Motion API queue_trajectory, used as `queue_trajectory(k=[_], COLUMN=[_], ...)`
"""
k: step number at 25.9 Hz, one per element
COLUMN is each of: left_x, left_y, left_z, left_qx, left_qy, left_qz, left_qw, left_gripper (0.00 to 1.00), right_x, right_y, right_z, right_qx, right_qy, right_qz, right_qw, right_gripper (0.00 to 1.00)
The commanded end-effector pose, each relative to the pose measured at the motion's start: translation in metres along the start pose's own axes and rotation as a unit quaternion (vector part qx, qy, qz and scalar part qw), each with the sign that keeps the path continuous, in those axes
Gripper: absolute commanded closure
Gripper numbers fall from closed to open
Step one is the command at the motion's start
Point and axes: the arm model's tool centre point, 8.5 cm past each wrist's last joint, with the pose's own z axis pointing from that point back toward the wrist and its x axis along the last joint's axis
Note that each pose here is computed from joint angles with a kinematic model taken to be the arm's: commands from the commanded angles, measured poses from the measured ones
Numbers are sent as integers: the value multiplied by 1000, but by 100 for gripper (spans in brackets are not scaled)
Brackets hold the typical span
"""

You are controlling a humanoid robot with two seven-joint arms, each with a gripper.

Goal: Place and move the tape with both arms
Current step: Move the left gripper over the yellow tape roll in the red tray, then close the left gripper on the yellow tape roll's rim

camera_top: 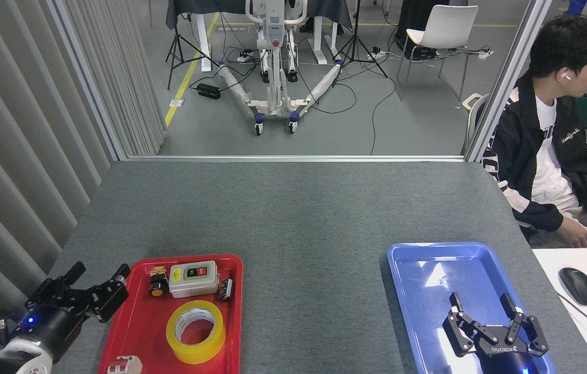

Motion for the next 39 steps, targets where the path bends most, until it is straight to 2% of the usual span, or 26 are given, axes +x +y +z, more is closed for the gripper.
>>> queue_trajectory(k=[1,4,9,16,19,21,25,29,33,39], left_x=[1,1,19,41,44,52,56,62,61,55], left_y=[6,7,-3,-2,-9,-18,-22,-19,-20,-34], left_z=[-4,-6,-21,-41,-47,-47,-48,-57,-60,-62], left_qx=[-63,-101,-183,-213,-231,-245,-250,-260,-273,-293], left_qy=[-19,-22,-52,-85,-93,-110,-137,-142,-137,-126], left_qz=[-12,-22,-50,-90,-100,-100,-45,-55,-55,-44], left_qw=[998,994,980,969,963,958,957,954,951,947], left_gripper=[0,0,0,1,1,1,1,1,10,10], right_x=[-1,1,4,4,4,3,4,5,5,7], right_y=[-1,1,0,-1,-1,-1,-1,0,2,9], right_z=[0,1,1,1,1,1,1,2,3,10], right_qx=[-1,1,-1,-3,-3,-2,-3,-1,1,12], right_qy=[1,-2,-5,-6,-6,-7,-7,-8,-6,-6], right_qz=[1,0,0,0,1,5,4,2,1,0], right_qw=[1000,1000,1000,1000,1000,1000,1000,1000,1000,1000], right_gripper=[0,0,0,0,0,0,0,0,0,0])
